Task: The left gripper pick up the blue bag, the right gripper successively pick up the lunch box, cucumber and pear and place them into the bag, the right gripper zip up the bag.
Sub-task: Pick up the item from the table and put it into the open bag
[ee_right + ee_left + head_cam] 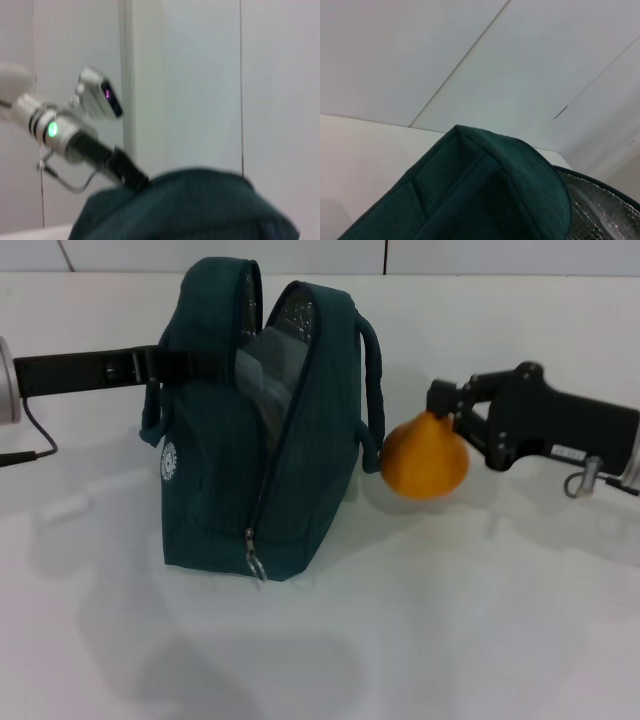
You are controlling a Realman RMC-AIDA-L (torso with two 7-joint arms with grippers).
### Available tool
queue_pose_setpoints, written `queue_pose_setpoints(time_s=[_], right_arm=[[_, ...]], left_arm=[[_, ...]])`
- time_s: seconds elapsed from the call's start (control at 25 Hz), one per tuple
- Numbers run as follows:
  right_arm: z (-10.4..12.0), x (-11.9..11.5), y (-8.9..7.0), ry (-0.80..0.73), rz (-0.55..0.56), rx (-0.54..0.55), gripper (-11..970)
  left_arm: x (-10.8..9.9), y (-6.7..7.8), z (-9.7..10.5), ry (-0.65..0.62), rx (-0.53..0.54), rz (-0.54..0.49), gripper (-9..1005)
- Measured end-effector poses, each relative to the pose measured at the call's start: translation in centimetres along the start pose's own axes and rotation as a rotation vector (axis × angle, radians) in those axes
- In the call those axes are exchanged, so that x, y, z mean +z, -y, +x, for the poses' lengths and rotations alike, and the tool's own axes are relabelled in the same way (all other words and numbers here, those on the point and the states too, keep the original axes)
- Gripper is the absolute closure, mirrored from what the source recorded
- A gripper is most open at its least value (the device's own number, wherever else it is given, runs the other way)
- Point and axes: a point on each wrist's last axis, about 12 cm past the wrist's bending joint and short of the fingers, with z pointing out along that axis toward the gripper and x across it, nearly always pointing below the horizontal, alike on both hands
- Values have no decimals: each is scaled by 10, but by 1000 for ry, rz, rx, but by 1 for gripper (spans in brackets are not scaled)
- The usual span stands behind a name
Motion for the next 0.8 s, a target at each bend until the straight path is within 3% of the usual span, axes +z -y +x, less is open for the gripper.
queue_pose_setpoints(time_s=[0.4,0.8], right_arm=[[-39,-21,4,238,-51,-39,931],[-73,-2,9,367,-106,-99,930]], left_arm=[[1,9,0,12,12,76,951],[6,16,-1,16,18,117,951]])
